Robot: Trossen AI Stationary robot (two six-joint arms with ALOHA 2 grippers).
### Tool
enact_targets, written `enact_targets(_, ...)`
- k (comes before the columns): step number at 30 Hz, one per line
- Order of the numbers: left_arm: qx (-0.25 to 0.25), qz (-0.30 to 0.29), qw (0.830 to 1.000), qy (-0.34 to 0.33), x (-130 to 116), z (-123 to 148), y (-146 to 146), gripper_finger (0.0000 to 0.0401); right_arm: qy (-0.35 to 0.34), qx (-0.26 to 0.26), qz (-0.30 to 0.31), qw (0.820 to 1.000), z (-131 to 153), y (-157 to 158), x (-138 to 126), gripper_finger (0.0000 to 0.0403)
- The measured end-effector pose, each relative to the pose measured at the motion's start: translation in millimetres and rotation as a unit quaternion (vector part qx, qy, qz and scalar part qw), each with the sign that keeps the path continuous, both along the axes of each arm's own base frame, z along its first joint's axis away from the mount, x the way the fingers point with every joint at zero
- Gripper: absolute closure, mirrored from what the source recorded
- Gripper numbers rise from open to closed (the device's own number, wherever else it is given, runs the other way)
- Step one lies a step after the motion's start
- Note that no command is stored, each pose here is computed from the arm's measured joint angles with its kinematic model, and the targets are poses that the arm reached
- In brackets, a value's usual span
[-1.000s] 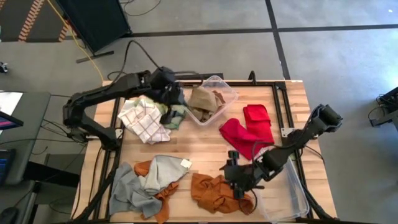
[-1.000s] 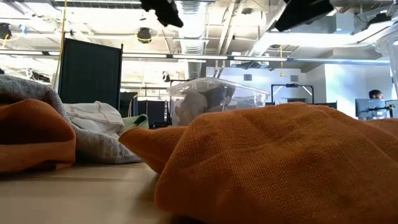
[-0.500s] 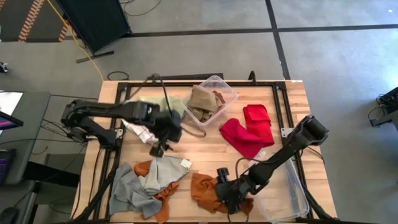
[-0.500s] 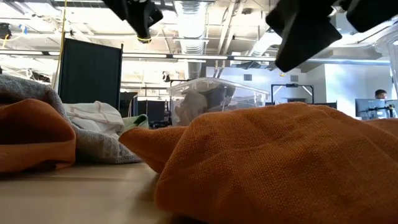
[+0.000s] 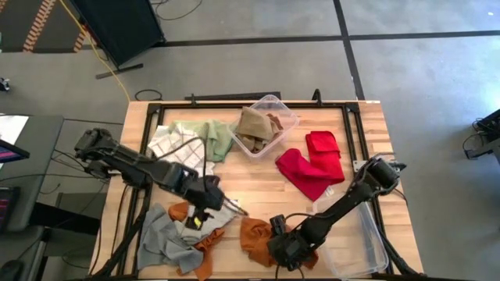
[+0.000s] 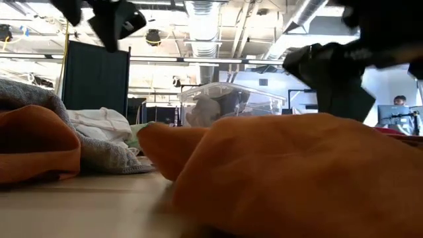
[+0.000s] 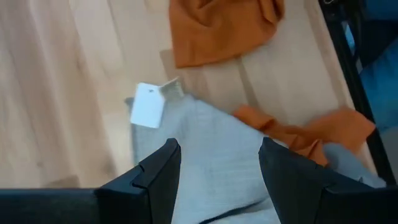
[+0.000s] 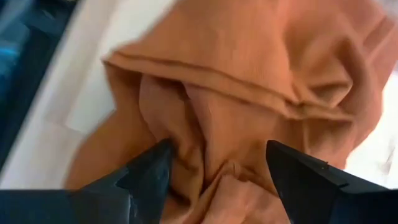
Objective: Sort towels by color in basket
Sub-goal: Put the right brown towel into the bottom transparent bin
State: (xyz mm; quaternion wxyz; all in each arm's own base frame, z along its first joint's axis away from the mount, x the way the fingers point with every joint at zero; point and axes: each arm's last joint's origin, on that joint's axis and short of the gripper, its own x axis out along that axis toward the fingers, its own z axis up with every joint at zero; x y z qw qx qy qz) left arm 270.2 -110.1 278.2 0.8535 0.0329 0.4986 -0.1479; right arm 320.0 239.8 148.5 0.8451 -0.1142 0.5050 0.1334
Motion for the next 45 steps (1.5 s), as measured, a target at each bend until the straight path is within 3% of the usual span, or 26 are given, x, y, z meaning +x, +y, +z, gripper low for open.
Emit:
enact_targets(6, -0.014, 0.022, 1.0, -0.006, -11, -9, -28, 0.0193, 0.011, 0.003, -0.008, 1.0, -6, -2, 2, 0.0124)
enact_targets(9, -0.016, 0.036, 0.999, -0.013, -17, -11, -39, 0.0193, 0.008, 0.005, -0.009, 1.0, -5, -2, 3, 0.0152)
enact_targets(19, -0.01, 0.076, 0.996, -0.043, -31, -9, -64, 0.0193, 0.003, -0.005, 0.009, 1.0, -1, -5, 6, 0.0376)
enact_targets(24, -0.003, 0.096, 0.994, -0.058, -36, -8, -71, 0.0193, -0.016, -0.027, 0.003, 0.999, 15, -4, 14, 0.0373)
enact_targets(33, 0.0, 0.11, 0.989, -0.101, -41, -5, -81, 0.0193, -0.048, -0.182, -0.022, 0.982, 78, 2, 16, 0.0376)
enact_targets(42, 0.014, 0.111, 0.987, -0.116, -44, -5, -85, 0.0193, -0.072, -0.297, -0.143, 0.941, 166, 2, -26, 0.0376)
enact_targets(45, 0.018, 0.107, 0.987, -0.118, -44, -4, -85, 0.0193, -0.123, -0.257, -0.165, 0.944, 195, 6, -42, 0.0376)
